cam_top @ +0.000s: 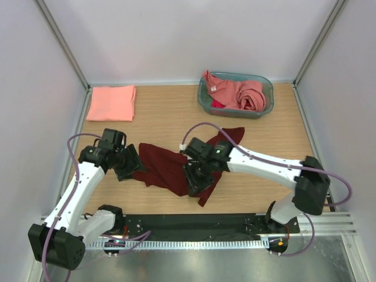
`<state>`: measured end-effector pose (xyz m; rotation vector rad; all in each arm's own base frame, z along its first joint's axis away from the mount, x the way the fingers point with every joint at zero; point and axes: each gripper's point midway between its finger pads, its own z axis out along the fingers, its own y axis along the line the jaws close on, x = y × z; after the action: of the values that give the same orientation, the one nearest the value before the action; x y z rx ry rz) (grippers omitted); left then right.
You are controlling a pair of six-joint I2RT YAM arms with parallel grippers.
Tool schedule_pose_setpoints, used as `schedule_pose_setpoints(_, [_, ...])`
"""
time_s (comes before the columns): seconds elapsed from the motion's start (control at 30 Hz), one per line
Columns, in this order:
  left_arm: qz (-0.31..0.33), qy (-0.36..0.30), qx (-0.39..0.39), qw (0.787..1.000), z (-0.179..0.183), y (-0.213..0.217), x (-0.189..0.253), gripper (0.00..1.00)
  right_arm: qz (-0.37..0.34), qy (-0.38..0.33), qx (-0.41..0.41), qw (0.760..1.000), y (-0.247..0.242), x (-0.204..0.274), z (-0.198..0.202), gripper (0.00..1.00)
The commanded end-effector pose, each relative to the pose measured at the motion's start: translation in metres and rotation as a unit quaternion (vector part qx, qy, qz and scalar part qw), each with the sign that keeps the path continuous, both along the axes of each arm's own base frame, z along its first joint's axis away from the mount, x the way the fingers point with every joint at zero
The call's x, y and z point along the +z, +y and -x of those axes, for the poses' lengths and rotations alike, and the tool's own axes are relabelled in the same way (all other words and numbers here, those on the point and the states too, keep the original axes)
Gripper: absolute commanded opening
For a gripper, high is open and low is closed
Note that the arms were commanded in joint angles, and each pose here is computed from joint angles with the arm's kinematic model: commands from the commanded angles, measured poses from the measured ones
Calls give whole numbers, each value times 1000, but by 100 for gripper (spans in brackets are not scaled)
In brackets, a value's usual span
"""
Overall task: Fold and stack the t-shirts
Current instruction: Flatten the tshirt out
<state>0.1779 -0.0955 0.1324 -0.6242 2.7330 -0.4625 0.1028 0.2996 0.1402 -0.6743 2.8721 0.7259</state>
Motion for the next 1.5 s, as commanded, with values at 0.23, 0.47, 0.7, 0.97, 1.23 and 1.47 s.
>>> schedule_pose_setpoints(0.23, [-19,-26,4,999,-7,7,11,62,13,-6,-62,998,-25,-20,-17,61])
schedule_pose_setpoints(0.47, [-10,-18,-1,1000,-7,3,6,62,72,-13,-117,990,-64,-51,-13,18])
schedule_pose_setpoints(0.7, [2,-13,-6,1000,-10,-3,4,61,105,-17,-123,987,-72,-81,-17,26])
schedule_pose_setpoints(0.97, [3,-14,-5,1000,-11,-3,4,61,78,21,-105,991,-48,-111,-2,17])
schedule_pose_setpoints(1.23, [3,-12,-10,1000,-7,-3,5,61,64,6,-97,993,-15,-109,-17,15])
schedule_pose_setpoints(1.47, [-6,-22,-10,1000,-3,2,9,61,39,23,-88,995,1,-104,-6,15])
